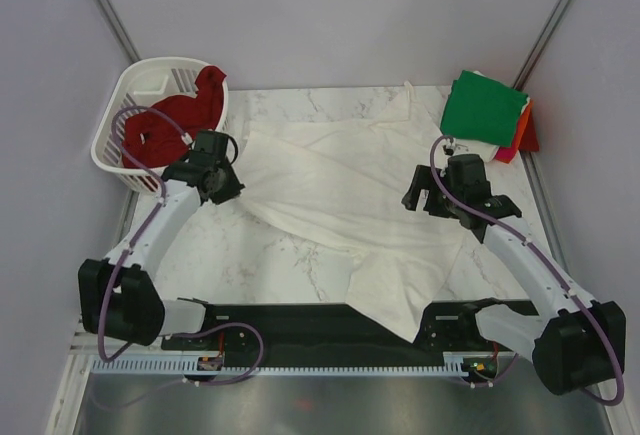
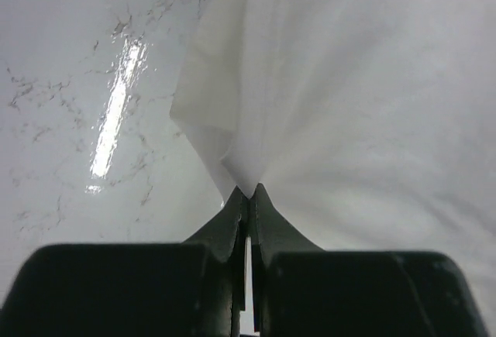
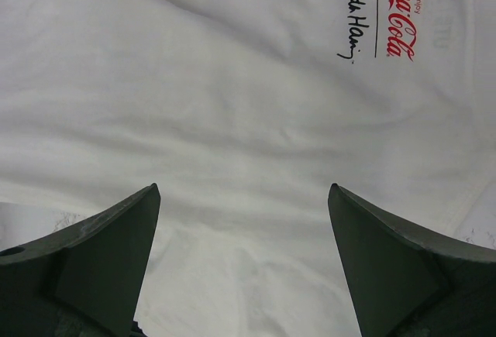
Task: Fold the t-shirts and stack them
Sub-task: Flatten the tshirt out
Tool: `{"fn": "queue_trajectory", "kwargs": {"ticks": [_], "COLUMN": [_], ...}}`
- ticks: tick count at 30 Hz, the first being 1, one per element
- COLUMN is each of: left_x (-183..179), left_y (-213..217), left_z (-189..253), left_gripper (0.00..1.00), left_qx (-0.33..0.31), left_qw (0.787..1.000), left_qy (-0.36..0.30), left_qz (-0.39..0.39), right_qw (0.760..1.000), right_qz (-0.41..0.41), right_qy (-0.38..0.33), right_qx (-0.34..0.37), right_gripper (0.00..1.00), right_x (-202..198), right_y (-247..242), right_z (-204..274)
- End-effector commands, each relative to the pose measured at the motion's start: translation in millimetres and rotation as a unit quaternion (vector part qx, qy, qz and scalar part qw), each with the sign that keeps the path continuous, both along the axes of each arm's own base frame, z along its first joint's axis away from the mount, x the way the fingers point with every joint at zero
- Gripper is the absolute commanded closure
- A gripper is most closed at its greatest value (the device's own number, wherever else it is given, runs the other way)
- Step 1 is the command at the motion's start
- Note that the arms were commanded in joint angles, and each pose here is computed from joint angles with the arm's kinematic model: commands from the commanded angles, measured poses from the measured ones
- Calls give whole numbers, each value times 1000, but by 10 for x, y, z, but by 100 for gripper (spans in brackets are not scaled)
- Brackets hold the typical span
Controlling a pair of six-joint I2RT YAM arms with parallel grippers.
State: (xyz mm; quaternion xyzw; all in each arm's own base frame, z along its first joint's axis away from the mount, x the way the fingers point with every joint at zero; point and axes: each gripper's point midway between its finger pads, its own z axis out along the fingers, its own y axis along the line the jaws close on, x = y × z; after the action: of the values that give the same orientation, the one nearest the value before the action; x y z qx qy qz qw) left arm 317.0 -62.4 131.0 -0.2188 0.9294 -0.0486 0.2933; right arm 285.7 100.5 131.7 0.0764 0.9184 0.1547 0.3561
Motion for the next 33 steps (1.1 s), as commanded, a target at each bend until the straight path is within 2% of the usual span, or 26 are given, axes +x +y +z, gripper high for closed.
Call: {"fn": "queue_trajectory", "kwargs": {"ticks": [1,3,6,8,9,10,11,13,16,19,23,24,26,28,30,33], "left_x": [-382,-503,-743,-896,-948,-1015,-1064,-1097,-1019,-844,-609,-468,-405,-305,-311,-316], "left_y": [118,143,213,180,159,121,114,139,220,165,18,-86,-157,-250,-324,-363], "left_z": [239,282,346,337,320,274,262,278,334,307,134,144,-47,-203,-411,-680], "left_gripper": [98,98,92,76,65,39,26,10,9,12,17,18,22,24,26,27], "left_qx": [24,27,32,20,14,3,1,6,28,22,-13,-37,-54,-74,-89,-90], "left_qw": [999,999,998,998,998,997,996,997,997,998,999,999,998,996,995,994], "left_qy": [26,32,40,50,56,67,72,67,57,50,31,4,3,-8,17,41], "left_qz": [-19,-22,-19,-31,-35,-43,-49,-49,-39,-41,-31,-40,-41,-49,-49,-51], "right_qw": [1000,1000,1000,1000,1000,1000,1000,1000,1000,1000,1000,999,999,997,990,982], "right_qz": [9,10,11,9,9,6,5,3,-2,-2,5,4,4,17,46,55], "right_qy": [-22,-23,-25,-25,-24,-22,-20,-16,-7,0,22,26,43,50,85,122], "right_qx": [12,14,16,14,12,10,8,6,9,12,17,19,24,58,105,131], "right_gripper": [2,2,2,2,2,2,2,2,2,2,2,2,2,2,2,2], "right_x": [-8,-25,-52,-64,-73,-73,-73,-74,-60,-24,-17,-18,-42,-57,-168,-263], "right_y": [42,47,45,29,26,10,5,-3,8,30,81,88,111,236,426,517], "right_z": [134,140,155,151,139,129,117,95,57,39,-53,-77,-179,-209,-336,-557]}}
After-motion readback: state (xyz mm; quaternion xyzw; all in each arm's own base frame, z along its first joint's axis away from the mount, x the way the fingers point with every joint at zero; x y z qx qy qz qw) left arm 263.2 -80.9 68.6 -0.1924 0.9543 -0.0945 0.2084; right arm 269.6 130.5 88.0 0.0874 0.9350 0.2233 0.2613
